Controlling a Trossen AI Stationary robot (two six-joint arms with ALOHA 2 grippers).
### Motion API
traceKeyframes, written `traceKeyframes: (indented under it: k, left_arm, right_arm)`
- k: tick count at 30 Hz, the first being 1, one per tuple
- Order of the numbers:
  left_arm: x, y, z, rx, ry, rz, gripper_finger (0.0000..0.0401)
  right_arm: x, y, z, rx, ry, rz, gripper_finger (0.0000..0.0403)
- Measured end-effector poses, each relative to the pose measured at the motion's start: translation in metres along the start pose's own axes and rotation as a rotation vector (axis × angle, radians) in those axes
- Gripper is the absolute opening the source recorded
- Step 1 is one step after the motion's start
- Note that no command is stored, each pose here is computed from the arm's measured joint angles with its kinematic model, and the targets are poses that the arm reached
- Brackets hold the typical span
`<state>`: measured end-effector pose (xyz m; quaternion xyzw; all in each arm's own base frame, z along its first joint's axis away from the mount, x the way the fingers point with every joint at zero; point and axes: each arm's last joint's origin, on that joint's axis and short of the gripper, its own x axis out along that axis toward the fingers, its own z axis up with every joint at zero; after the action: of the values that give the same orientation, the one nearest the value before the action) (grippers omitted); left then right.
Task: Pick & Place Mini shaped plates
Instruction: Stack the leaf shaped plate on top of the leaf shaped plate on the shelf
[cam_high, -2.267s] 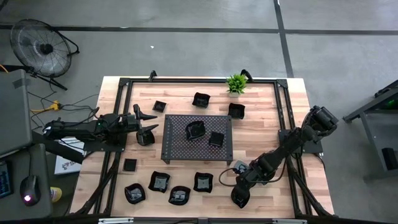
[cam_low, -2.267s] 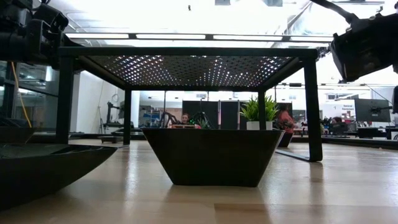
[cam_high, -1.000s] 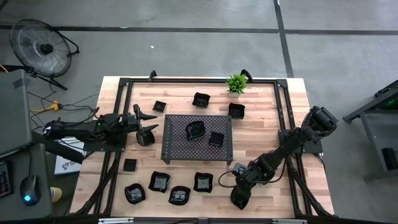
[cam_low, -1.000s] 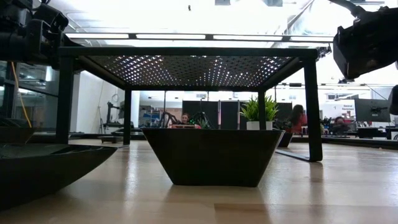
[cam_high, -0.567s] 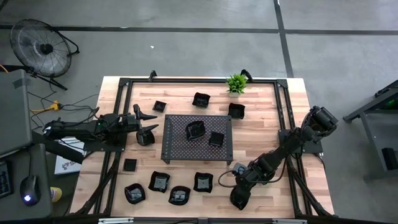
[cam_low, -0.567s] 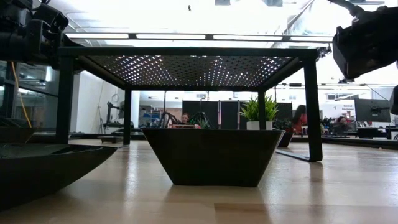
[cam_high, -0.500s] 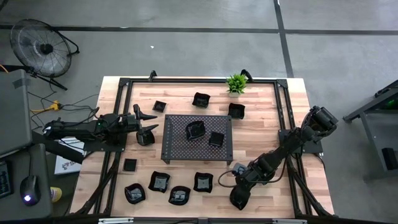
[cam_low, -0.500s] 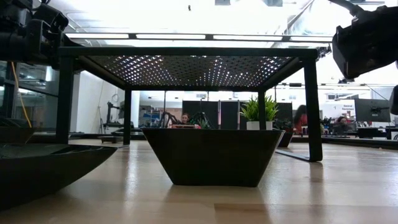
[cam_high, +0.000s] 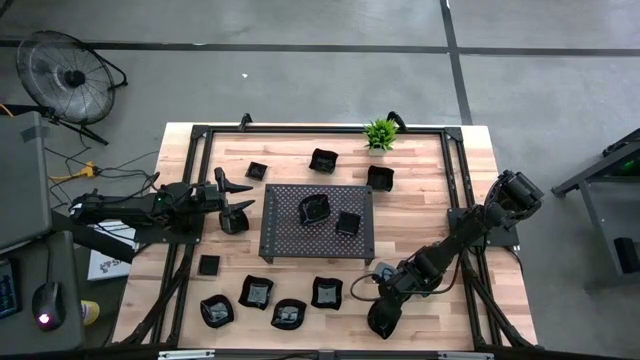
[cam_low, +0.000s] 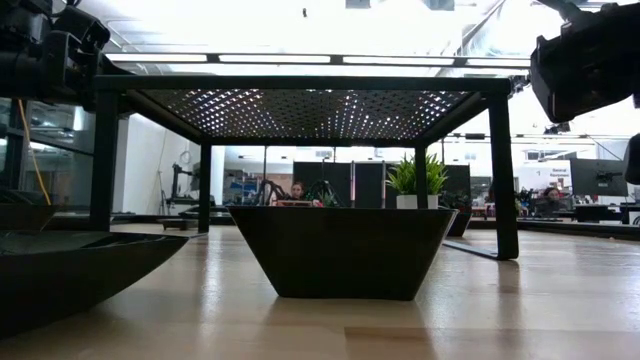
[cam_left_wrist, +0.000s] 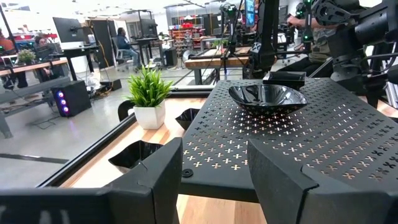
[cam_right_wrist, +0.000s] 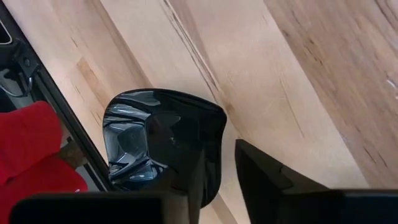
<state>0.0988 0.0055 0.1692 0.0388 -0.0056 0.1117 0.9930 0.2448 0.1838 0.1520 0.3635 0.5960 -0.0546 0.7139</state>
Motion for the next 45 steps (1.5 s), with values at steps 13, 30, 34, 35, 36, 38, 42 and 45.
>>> traceKeyframes:
  k: [13,30,34,35,36,38,42,45]
  left_arm:
    - [0.000,0.000,0.000,0.000,0.000,0.000,0.0176]
    - [0.000,0.000,0.000,0.000,0.000,0.000,0.0176]
    - [0.000,0.000,0.000,0.000,0.000,0.000,0.0176]
    - [0.000,0.000,0.000,0.000,0.000,0.000,0.0176]
    - [0.000,0.000,0.000,0.000,0.000,0.000,0.0176]
    - [0.000,0.000,0.000,0.000,0.000,0.001,0.0176]
    - [0.000,0.000,0.000,0.000,0.000,0.000,0.0176]
    - [0.000,0.000,0.000,0.000,0.000,0.000,0.0176]
  right_arm:
    - [0.011,0.000,0.001,0.003,0.000,0.001,0.0117]
    - [0.011,0.000,0.001,-0.004,0.008,0.003,0.0006]
    - [0.011,0.001,0.001,0.003,0.008,0.008,0.0006]
    - [0.011,0.001,0.001,0.007,0.008,0.012,0.0005]
    - [0.011,0.002,0.001,0.013,0.010,0.018,0.0003]
    - [0.010,0.003,0.001,0.017,0.016,0.029,0.0003]
    - [0.000,0.010,0.002,0.015,0.012,0.064,0.0002]
    - [-0.013,0.017,0.003,0.011,-0.007,0.091,0.0002]
